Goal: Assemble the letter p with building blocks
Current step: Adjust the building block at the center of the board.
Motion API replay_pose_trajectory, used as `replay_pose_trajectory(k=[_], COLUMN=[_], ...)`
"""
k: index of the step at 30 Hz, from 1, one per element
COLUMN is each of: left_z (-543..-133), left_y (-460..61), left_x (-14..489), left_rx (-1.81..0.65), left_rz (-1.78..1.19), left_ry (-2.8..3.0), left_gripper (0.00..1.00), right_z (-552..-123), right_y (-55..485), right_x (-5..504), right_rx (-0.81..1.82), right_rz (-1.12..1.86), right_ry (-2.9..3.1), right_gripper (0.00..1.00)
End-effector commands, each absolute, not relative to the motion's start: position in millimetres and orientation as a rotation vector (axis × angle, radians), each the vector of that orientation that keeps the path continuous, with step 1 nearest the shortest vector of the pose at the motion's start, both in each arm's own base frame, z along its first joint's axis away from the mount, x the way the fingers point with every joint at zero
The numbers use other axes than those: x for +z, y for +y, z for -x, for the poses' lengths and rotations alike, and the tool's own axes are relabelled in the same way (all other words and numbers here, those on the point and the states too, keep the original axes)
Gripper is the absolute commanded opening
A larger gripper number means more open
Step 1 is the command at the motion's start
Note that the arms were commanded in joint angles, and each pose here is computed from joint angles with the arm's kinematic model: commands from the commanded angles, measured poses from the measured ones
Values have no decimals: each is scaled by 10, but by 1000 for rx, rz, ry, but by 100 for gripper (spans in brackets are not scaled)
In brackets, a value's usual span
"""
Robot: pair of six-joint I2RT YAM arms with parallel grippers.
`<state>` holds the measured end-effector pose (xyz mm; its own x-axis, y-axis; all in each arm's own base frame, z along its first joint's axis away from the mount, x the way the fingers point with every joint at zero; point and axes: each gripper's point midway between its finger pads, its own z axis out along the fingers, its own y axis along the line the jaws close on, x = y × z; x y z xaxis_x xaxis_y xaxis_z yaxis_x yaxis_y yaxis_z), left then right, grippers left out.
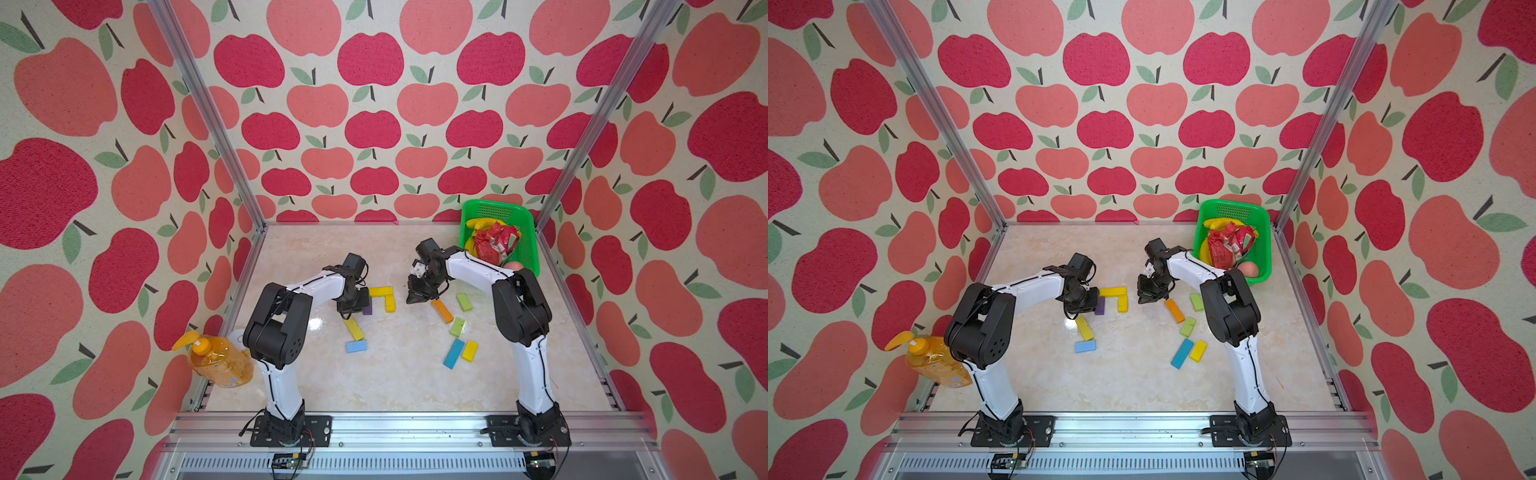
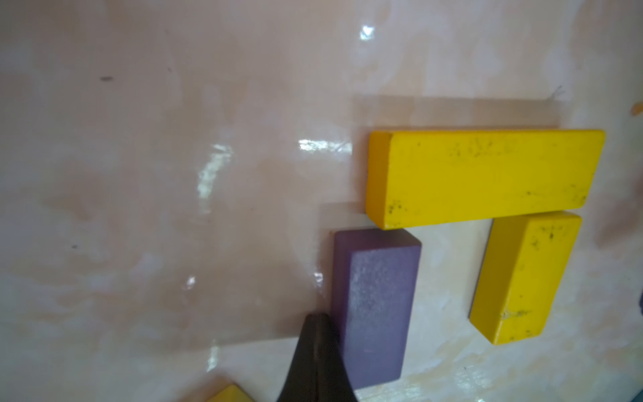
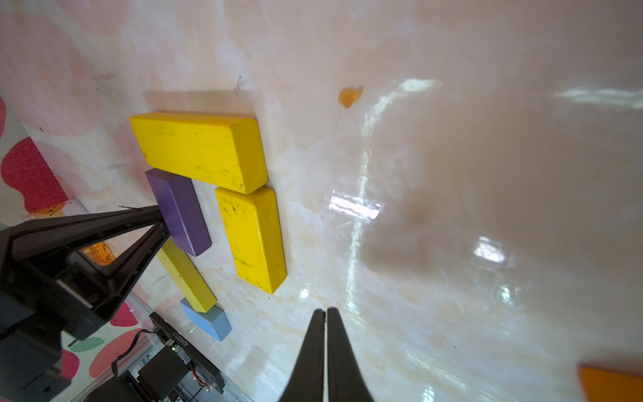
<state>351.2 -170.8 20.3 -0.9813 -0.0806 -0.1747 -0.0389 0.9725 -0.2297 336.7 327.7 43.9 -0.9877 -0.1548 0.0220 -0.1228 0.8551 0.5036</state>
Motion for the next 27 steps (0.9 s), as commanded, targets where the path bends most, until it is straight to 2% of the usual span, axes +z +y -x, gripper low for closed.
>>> replay_pose_trajectory(k=[1,27], left_z=[-3509,-3570], left_y=[-1712,-1768], left_x=[145,90], left_rx=[-311,-321], left_rz=[88,94], left_ry=[2965,2968], left_gripper=[0,0], right_z=[-3348,-3317], right_y=[3246,3239], right_x=[544,494], right_rx=[-829,-824], right_rz=[-248,-238], right_ry=[-2967,-2953], right_gripper=[8,7])
